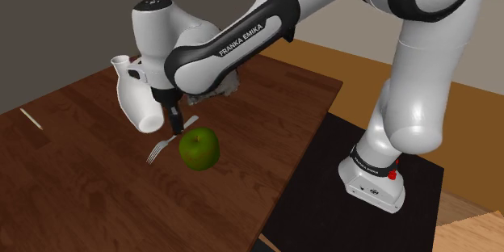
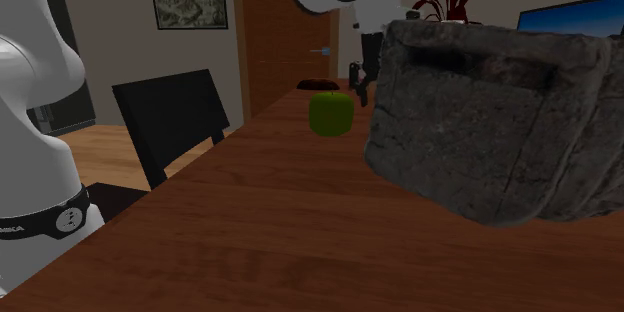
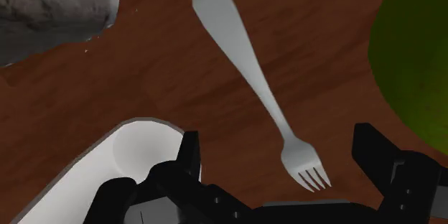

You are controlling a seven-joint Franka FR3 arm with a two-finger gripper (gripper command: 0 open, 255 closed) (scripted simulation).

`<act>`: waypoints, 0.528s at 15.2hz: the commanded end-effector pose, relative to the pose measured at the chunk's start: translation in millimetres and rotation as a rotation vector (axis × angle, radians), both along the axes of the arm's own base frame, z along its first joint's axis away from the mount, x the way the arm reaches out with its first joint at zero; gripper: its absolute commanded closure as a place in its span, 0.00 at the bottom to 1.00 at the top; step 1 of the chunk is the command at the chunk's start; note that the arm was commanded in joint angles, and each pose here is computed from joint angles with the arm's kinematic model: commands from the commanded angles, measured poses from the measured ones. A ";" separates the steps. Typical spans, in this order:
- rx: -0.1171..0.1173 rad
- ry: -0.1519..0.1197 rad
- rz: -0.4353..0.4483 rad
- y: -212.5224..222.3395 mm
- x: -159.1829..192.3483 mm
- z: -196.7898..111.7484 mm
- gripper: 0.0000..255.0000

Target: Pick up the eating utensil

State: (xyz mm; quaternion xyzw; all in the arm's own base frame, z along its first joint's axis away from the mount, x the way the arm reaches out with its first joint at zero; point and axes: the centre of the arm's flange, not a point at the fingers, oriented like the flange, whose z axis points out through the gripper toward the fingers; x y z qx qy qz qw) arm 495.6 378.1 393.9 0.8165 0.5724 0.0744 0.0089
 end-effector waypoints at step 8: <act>0.005 0.001 0.102 39.0 -5.8 -44.3 0.00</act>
